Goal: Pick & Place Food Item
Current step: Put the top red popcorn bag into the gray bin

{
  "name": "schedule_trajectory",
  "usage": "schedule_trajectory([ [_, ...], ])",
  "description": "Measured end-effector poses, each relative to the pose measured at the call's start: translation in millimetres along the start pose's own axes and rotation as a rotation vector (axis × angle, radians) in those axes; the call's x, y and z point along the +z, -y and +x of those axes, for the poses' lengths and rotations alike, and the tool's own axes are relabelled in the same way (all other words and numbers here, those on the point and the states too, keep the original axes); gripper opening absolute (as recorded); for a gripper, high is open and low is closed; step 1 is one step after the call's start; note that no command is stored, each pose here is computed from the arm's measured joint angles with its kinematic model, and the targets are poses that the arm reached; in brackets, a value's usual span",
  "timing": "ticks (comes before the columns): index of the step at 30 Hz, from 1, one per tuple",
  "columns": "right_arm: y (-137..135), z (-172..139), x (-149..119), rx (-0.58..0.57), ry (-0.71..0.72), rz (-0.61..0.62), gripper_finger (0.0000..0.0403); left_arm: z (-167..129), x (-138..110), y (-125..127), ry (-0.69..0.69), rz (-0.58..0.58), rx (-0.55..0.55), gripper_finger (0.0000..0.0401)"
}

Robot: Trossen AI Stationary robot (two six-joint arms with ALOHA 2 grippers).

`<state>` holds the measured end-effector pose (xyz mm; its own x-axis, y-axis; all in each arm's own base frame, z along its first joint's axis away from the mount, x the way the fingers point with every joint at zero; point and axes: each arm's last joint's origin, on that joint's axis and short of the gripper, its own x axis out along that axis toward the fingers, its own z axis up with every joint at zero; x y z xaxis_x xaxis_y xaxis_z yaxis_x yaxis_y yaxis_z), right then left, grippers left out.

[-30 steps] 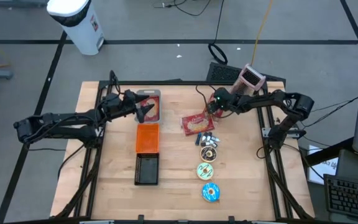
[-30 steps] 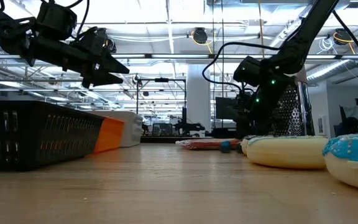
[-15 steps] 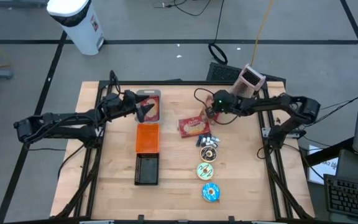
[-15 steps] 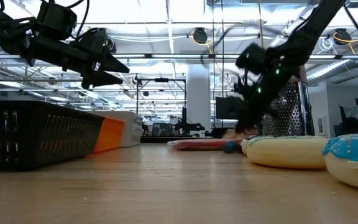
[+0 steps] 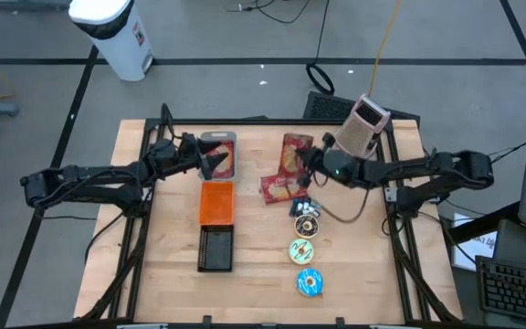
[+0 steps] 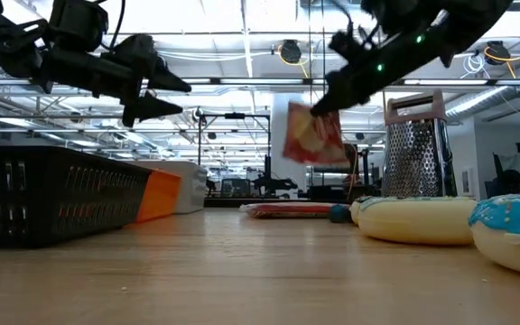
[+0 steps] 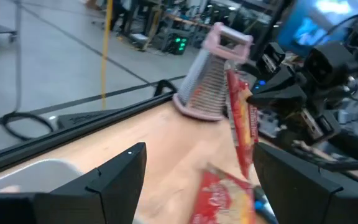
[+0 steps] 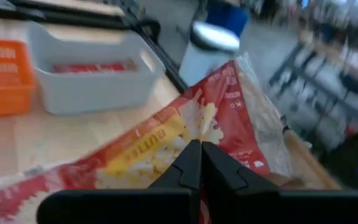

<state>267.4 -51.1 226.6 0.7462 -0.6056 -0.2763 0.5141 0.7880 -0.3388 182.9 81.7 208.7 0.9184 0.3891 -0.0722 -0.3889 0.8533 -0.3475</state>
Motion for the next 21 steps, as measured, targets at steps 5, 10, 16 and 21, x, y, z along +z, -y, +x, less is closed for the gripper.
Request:
schedule_trajectory([
  [5, -24, -11, 8, -0.035, 0.066, -0.109, 0.0000, 4, 8, 22, 0.021, 0.006, -0.057, 0.0296],
  [10, -39, -16, 15, -0.018, 0.141, -0.184, 0.0000, 23, 21, 44, -0.031, 0.020, -0.071, 0.0296],
  [16, -46, -18, 17, -0.007, 0.183, -0.225, 0.0000, 65, 32, 68, -0.083, 0.025, -0.108, 0.0296],
  [21, -47, -18, 16, -0.003, 0.178, -0.223, 0.0000, 95, 37, 80, -0.095, 0.056, -0.145, 0.0296],
])
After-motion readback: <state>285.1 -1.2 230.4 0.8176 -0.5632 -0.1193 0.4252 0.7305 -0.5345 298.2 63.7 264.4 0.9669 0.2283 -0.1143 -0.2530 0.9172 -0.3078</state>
